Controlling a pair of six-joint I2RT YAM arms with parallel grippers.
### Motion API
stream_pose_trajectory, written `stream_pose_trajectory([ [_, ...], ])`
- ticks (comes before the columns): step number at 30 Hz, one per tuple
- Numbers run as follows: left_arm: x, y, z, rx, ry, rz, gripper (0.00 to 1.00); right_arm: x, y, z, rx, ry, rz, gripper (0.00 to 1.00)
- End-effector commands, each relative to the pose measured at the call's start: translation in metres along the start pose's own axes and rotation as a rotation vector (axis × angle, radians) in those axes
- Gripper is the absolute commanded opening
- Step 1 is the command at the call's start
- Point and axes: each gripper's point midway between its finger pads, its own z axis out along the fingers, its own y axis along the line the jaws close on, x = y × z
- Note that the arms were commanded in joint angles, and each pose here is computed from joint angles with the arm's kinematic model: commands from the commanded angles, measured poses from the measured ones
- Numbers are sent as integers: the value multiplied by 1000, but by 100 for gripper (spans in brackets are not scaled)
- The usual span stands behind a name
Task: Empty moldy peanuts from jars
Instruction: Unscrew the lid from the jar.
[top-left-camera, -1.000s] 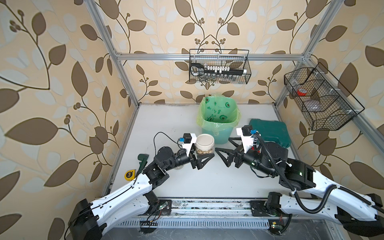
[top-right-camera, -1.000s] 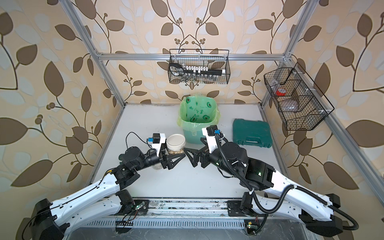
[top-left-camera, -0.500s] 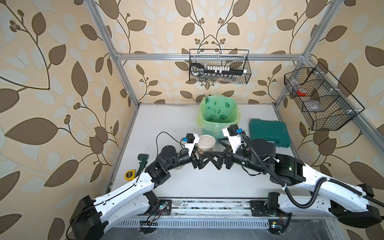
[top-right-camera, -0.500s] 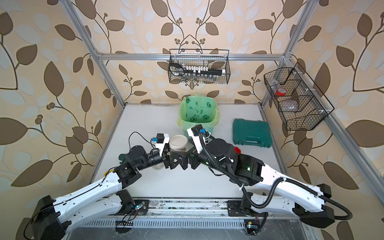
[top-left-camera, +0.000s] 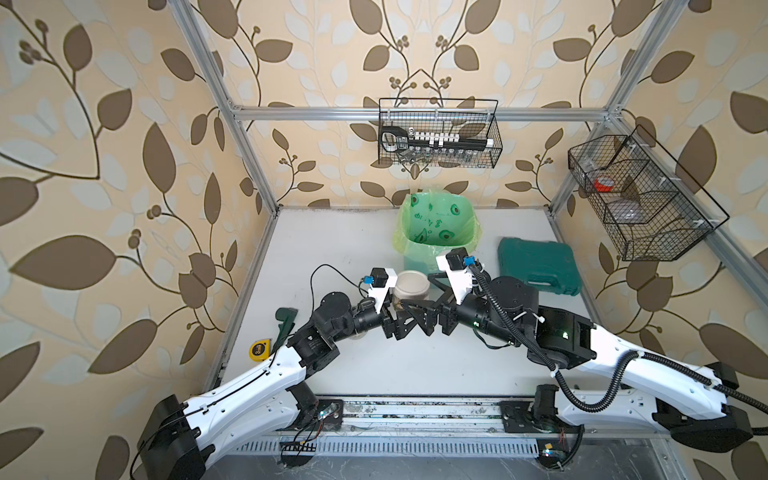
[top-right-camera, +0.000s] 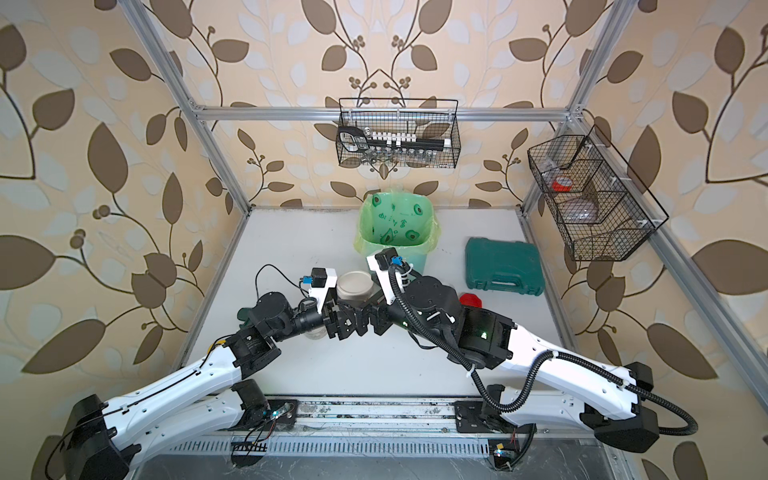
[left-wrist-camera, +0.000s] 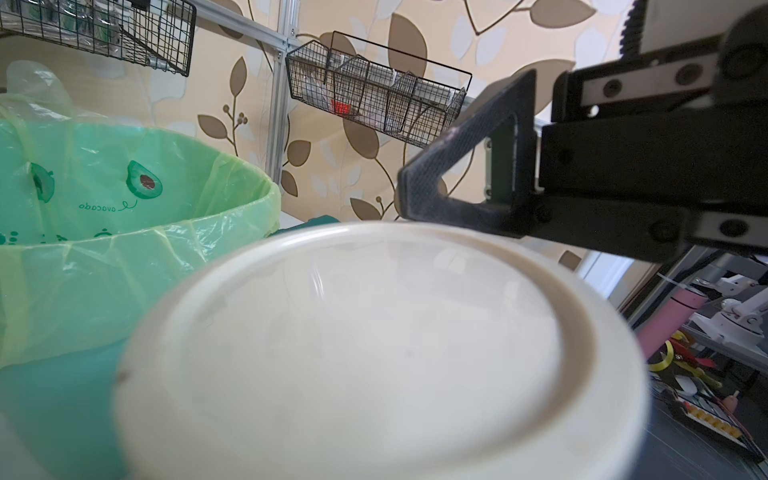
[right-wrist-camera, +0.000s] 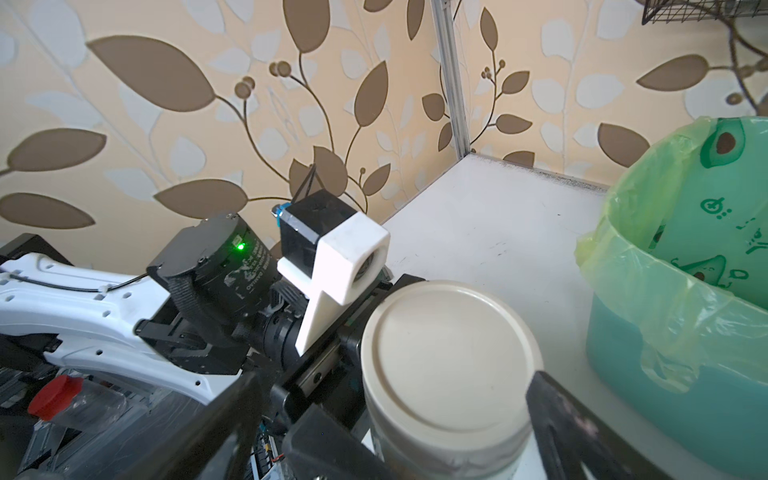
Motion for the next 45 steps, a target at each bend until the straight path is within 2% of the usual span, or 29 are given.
stream_pose_trajectory([
  [1,-38,-16,-6,47,-118,71,0,4,-1,9,15,-8,7,99],
  [8,-41,-18,-8,51,-129,70,0,15,-2,22,21,18,14,99],
  [19,-46,-20,-11,53,-146,72,0,25,-19,14,51,17,37,99],
  [25,-45,-19,-9,50,-143,72,0,21,-21,10,65,8,31,99],
  [37,-46,-22,-11,66,-152,80,0,15,-23,25,73,15,38,99],
  [45,-50,-25,-18,60,-173,92,0,19,-36,14,73,-9,71,99],
])
